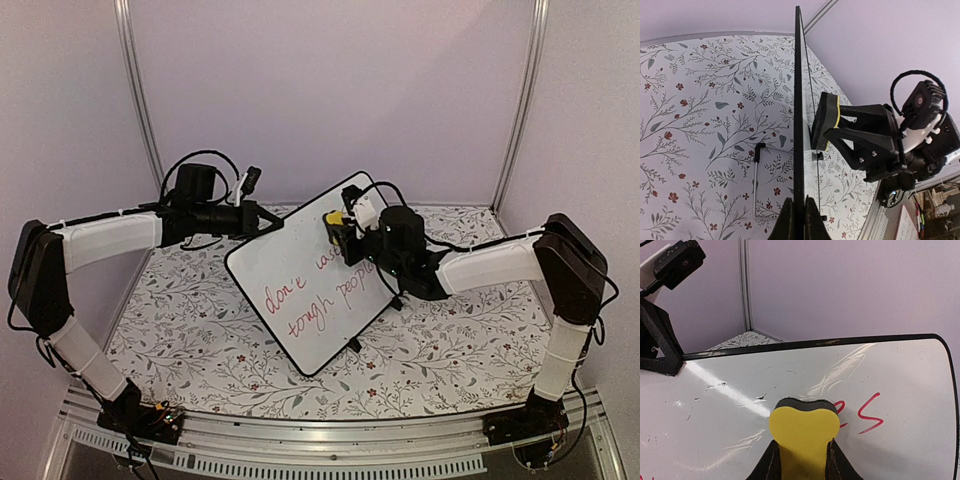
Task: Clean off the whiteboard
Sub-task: Erase the whiteboard at the center of the board.
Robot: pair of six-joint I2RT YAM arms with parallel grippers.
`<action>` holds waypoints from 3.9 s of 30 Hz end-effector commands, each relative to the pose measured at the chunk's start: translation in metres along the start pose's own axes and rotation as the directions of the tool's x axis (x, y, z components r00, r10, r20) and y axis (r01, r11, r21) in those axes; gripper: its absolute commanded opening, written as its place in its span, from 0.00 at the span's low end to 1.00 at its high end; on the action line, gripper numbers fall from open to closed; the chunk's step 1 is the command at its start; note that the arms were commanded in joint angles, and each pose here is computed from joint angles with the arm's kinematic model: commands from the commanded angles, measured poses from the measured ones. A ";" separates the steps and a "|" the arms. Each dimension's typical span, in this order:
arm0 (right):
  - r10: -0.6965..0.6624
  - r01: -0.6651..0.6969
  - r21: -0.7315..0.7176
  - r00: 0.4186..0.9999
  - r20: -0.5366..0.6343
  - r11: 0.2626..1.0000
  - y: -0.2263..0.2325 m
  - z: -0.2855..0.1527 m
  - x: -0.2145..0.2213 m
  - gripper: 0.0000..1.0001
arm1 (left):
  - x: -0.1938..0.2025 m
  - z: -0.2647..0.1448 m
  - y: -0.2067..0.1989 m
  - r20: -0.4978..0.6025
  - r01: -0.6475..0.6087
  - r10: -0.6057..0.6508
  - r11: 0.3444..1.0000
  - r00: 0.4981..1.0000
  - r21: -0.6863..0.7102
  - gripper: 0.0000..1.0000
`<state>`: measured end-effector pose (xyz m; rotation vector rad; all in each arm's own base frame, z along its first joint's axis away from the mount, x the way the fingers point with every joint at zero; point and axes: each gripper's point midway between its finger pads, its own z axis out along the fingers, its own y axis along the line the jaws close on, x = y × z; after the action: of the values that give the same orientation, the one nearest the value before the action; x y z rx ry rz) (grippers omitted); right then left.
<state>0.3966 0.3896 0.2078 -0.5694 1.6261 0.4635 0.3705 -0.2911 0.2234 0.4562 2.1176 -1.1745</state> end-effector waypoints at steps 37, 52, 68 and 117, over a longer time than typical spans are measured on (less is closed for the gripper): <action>0.019 -0.019 0.025 0.999 -0.028 1.000 -0.021 0.006 -0.005 0.27 | 0.001 -0.001 -0.024 0.007 -0.078 0.078 0.994 0.997 0.082 0.00; -0.017 0.016 0.047 1.000 0.015 0.999 -0.025 0.049 -0.039 0.27 | -0.001 -0.003 -0.026 0.012 -0.083 0.082 0.993 0.997 0.086 0.00; 0.030 -0.026 0.065 0.998 -0.058 0.998 -0.036 -0.003 0.009 0.27 | 0.000 -0.002 -0.025 0.011 -0.079 0.078 0.993 0.997 0.086 0.00; 0.095 -0.093 -0.037 0.995 0.032 0.995 -0.035 0.044 -0.057 0.27 | 0.002 0.000 -0.026 0.009 -0.086 0.086 0.993 0.996 0.086 0.00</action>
<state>0.4499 0.3845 0.2603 -0.5059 1.6115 0.5589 0.3689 -0.2946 0.2262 0.4694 2.0970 -1.1917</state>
